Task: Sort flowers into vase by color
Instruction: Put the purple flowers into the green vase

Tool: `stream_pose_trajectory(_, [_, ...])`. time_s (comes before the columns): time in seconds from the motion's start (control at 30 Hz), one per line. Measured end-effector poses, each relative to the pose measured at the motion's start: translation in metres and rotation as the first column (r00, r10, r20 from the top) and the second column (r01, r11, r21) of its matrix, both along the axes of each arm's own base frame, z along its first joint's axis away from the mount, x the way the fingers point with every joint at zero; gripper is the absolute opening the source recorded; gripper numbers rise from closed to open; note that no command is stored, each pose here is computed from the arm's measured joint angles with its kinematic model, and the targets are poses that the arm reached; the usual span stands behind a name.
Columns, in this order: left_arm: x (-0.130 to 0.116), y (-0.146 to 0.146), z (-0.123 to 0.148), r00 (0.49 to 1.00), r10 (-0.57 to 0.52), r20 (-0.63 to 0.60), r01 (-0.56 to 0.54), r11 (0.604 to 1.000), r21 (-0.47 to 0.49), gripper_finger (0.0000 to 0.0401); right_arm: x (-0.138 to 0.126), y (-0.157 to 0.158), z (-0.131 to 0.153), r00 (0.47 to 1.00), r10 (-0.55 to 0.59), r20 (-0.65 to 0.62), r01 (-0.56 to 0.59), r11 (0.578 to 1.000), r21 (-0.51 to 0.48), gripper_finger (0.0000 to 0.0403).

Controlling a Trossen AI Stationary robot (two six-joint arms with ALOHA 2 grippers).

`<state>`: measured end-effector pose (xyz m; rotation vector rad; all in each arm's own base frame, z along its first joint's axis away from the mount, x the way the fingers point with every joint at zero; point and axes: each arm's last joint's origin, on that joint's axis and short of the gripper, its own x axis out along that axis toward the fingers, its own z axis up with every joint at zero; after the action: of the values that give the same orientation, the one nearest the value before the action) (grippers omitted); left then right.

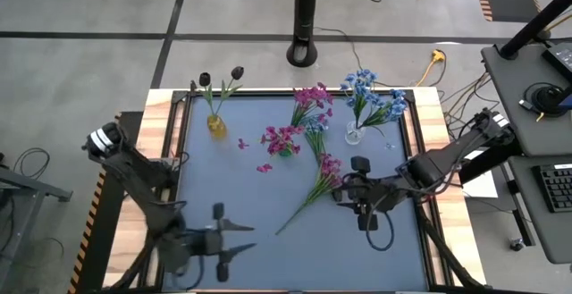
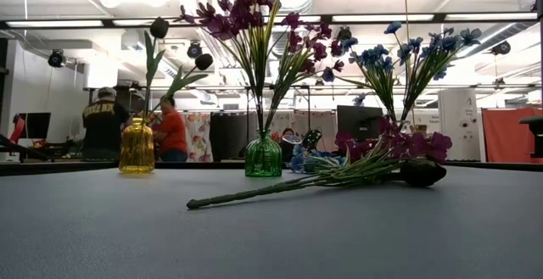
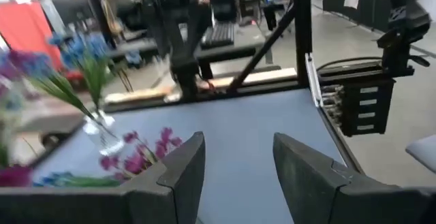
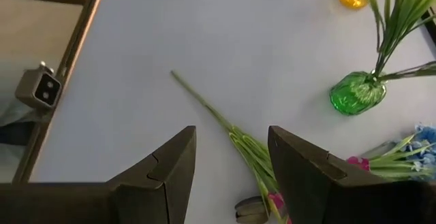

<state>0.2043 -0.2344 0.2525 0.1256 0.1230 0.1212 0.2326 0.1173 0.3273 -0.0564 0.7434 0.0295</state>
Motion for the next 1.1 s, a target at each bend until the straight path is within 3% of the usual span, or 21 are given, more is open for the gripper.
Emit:
stream_pose_trajectory(0.2, [0.037,0.021,-0.029,0.993,0.072,-0.093,-0.078,0.995,-0.068,0.0158,0.001,0.000,0.005,1.000,0.015,0.016,-0.015,1.000,-0.008,0.0176])
stream_pose_trajectory(0.4, [0.066,0.031,-0.069,0.977,0.164,-0.139,-0.169,0.985,-0.030,0.0158,0.001,0.000,0.005,1.000,0.021,0.017,-0.021,1.000,-0.018,0.0176])
stream_pose_trajectory(0.63, [0.087,0.037,-0.102,0.939,0.336,-0.072,-0.339,0.940,-0.031,0.0158,0.001,0.000,0.005,0.999,0.017,0.027,-0.017,1.000,-0.018,0.0195])
stream_pose_trajectory(0.83, [0.102,0.044,-0.117,0.925,0.374,-0.064,-0.377,0.925,-0.046,0.0180,0.002,0.001,0.005,0.999,0.017,0.034,-0.017,1.000,-0.014,0.0226])
stream_pose_trajectory(0.97, [0.126,0.055,-0.130,0.914,0.400,-0.074,-0.404,0.913,-0.058,0.0208,0.002,0.001,0.005,0.999,0.014,0.034,-0.014,1.000,-0.011,0.0242])
stream_pose_trajectory(1.1, [0.151,0.056,-0.138,0.926,0.363,-0.102,-0.370,0.927,-0.066,0.0232,0.002,0.001,0.004,0.999,0.006,0.032,-0.006,1.000,-0.003,0.0256])
